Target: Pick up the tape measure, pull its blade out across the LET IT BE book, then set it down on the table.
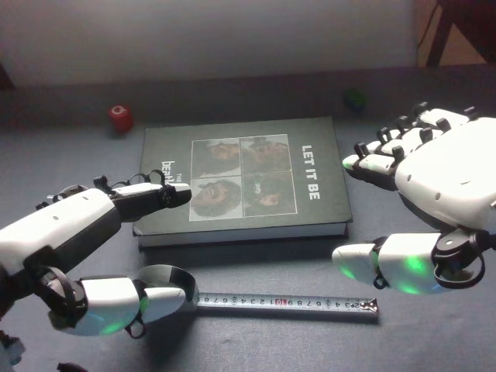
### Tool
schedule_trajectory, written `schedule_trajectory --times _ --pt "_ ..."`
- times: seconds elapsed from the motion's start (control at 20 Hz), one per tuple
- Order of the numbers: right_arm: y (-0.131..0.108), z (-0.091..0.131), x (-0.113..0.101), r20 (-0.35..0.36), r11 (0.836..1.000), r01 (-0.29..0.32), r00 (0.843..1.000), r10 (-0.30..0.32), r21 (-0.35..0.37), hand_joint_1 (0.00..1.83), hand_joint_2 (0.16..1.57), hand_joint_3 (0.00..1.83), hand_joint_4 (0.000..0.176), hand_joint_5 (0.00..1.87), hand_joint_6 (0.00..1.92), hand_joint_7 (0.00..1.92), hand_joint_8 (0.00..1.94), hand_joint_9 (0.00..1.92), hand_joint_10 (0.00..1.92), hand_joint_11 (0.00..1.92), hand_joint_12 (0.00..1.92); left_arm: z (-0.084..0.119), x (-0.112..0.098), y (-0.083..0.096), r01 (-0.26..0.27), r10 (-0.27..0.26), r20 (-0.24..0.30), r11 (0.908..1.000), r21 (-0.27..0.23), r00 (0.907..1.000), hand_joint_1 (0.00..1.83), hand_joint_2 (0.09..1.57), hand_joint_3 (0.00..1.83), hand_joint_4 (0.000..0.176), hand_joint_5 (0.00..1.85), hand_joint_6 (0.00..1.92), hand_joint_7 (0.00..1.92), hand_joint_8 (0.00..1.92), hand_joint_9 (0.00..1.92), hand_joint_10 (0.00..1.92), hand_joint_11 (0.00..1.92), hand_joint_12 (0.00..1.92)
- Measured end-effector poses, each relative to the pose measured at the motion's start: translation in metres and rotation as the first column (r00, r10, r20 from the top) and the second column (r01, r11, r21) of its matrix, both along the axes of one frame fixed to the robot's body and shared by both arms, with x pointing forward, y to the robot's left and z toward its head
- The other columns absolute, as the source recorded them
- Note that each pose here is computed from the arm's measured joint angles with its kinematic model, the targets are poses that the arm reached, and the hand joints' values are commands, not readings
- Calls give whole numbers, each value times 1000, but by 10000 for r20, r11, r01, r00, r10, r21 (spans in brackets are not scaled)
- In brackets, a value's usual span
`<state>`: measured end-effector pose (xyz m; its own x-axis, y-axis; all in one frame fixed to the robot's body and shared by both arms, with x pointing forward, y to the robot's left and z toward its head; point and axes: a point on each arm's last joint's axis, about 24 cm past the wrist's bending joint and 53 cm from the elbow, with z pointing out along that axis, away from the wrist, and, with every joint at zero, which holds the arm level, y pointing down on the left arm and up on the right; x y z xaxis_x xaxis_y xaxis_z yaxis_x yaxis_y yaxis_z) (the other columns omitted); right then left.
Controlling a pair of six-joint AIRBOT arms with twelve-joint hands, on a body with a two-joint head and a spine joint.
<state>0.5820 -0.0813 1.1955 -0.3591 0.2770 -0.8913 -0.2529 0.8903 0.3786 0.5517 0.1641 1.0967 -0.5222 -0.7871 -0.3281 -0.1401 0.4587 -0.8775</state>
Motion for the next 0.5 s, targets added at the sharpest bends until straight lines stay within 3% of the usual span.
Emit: schedule_trajectory --times 0.5 --pt "0 0 0 -5 10000 -6 10000 6 3 55 1086 1 26 208 0 218 0 200 2 0 829 -30 -3 -4 349 -348 -195 9994 54 9992 1055 1067 1 3 252 2 247 5 214 2 106 446"
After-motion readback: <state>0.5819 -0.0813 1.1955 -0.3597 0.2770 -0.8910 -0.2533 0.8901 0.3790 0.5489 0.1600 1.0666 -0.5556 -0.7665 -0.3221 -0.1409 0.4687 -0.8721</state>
